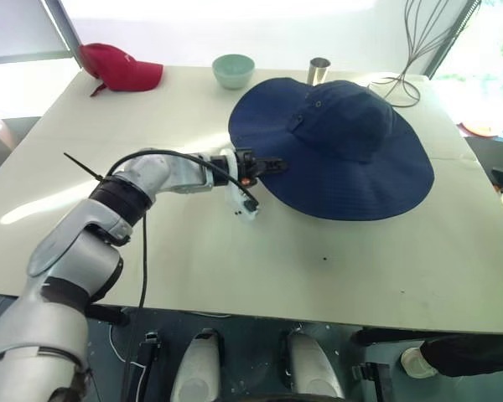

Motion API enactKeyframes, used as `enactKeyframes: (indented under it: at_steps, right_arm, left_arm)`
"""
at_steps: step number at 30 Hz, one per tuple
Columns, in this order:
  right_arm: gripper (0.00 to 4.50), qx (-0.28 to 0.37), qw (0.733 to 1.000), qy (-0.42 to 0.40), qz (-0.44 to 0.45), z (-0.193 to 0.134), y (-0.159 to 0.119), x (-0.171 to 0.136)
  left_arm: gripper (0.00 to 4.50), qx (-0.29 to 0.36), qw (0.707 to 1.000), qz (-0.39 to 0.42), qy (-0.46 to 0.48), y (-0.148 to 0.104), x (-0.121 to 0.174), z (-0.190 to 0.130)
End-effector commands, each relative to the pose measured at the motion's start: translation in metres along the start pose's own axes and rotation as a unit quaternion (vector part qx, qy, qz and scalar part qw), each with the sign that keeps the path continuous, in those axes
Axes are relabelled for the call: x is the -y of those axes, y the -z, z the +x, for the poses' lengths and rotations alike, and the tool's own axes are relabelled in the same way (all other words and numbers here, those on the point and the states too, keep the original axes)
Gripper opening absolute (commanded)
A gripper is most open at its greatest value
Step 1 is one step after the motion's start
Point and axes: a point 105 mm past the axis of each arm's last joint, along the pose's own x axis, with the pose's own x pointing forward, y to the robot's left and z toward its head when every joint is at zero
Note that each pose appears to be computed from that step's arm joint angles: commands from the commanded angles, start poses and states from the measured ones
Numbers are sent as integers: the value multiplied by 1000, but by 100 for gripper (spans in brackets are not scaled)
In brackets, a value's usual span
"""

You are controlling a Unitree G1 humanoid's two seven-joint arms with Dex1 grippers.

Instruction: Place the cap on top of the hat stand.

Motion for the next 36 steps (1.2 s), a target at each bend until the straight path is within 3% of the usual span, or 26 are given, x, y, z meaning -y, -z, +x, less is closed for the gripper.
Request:
enactKeyframes:
  at_steps: [1, 2, 5, 9, 12, 15, 19, 20, 22, 25, 27, 28, 30, 36]
  right_arm:
    - [450, 16, 1000, 4, -15, 0, -7, 1]
    - [450, 16, 1000, 4, -16, 1, -7, 0]
    - [450, 12, 1000, 2, -18, 1, -6, 1]
    - [450, 6, 1000, 0, -20, 2, -5, 2]
    - [450, 1, 1000, -3, -23, 4, -4, 3]
    - [450, -7, 1000, -11, -29, 5, -3, 3]
    - [450, -23, 999, -22, -37, 4, -1, 6]
    - [450, -29, 998, -27, -39, 3, 0, 8]
    - [450, -40, 998, -37, -41, 3, 0, 13]
    - [450, -61, 996, -48, -39, 6, 2, 21]
    - [450, -73, 995, -50, -39, 10, 3, 26]
    - [450, -77, 995, -51, -39, 12, 3, 28]
    - [450, -79, 995, -53, -36, 18, 3, 32]
    - [450, -85, 994, -67, -34, 33, 5, 34]
  left_arm:
    - [3, -1, 1000, -14, 2, -3, 6, -1]
    - [3, 1, 1000, -19, 6, -5, 9, -2]
    - [91, -1, 999, -50, 1, -8, 10, -7]
    - [287, -12, 998, -65, -5, -3, 6, -16]
    - [437, -60, 994, -94, -14, 20, -1, -40]
    - [448, -99, 982, -159, -21, 36, -5, -60]
    - [448, -71, 940, -332, -21, 32, -19, -93]
    - [448, -75, 917, -392, -9, 34, -21, -107]
    - [448, -68, 824, -561, 43, 34, -19, -135]
    - [448, -15, 634, -773, 32, 45, -41, -162]
    - [448, 13, 548, -836, 1, 61, -58, -172]
    - [448, 26, 522, -852, -12, 68, -65, -175]
    - [448, 46, 502, -863, -27, 78, -78, -180]
    - [448, 53, 504, -861, -33, 90, -86, -183]
